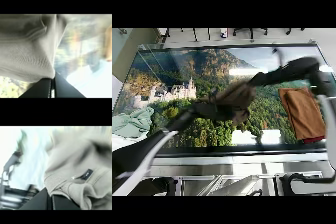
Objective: Fold the shirts.
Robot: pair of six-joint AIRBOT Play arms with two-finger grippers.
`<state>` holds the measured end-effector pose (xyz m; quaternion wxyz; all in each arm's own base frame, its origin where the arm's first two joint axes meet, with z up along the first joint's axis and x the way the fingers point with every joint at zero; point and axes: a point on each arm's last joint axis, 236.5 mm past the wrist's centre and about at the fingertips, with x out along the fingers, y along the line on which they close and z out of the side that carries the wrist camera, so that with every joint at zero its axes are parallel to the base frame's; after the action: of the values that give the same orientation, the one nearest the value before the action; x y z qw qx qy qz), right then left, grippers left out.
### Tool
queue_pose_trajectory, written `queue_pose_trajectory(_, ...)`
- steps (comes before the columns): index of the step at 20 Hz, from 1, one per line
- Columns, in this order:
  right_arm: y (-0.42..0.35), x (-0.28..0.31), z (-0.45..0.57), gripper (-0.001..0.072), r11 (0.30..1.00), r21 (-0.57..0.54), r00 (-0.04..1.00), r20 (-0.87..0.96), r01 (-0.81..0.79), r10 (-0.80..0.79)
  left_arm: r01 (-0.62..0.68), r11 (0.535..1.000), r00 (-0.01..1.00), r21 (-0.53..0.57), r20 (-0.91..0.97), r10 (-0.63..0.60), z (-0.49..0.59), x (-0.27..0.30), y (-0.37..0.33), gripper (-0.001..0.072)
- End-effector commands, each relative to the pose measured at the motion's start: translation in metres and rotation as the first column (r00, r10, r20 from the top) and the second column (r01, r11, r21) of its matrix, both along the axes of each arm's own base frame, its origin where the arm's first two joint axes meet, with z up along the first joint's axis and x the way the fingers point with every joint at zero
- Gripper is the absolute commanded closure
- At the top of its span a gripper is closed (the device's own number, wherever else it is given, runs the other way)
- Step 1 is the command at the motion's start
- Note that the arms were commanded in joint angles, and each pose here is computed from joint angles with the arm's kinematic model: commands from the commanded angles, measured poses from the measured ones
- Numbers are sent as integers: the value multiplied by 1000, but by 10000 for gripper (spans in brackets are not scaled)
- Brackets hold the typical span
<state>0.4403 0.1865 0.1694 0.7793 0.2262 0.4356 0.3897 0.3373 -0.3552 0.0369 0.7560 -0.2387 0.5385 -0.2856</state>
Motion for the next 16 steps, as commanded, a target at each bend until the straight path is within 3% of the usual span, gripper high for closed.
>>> queue_pose_trajectory(1, -47, -32, 132, 689, 992, 21, 952, 278, 124, -125, -19, 994, 928, -103, 368, 56, 181, -11, 72, 692)
queue_pose_trajectory(5, -66, -113, 250, 689, 971, 36, 780, 589, 235, -211, -79, 947, 594, -313, 748, 296, 399, -108, 182, 692)
queue_pose_trajectory(8, -71, -169, 319, 689, 938, 99, 566, 775, 332, -282, -239, 920, 332, -311, 864, 378, 460, -171, 250, 692)
queue_pose_trajectory(10, -79, -188, 340, 689, 914, 124, 470, 826, 387, -311, -405, 875, 242, -264, 892, 381, 466, -180, 282, 692)
queue_pose_trajectory(11, -84, -185, 339, 689, 903, 125, 469, 821, 412, -327, -468, 853, 248, -233, 891, 379, 461, -175, 292, 692)
queue_pose_trajectory(13, -94, -157, 307, 689, 892, 87, 574, 737, 444, -357, -572, 814, 355, -105, 863, 361, 429, -140, 311, 692)
queue_pose_trajectory(16, -101, -91, 205, 689, 913, -13, 808, 472, 408, -354, -540, 840, 581, 45, 742, 335, 354, -70, 319, 692)
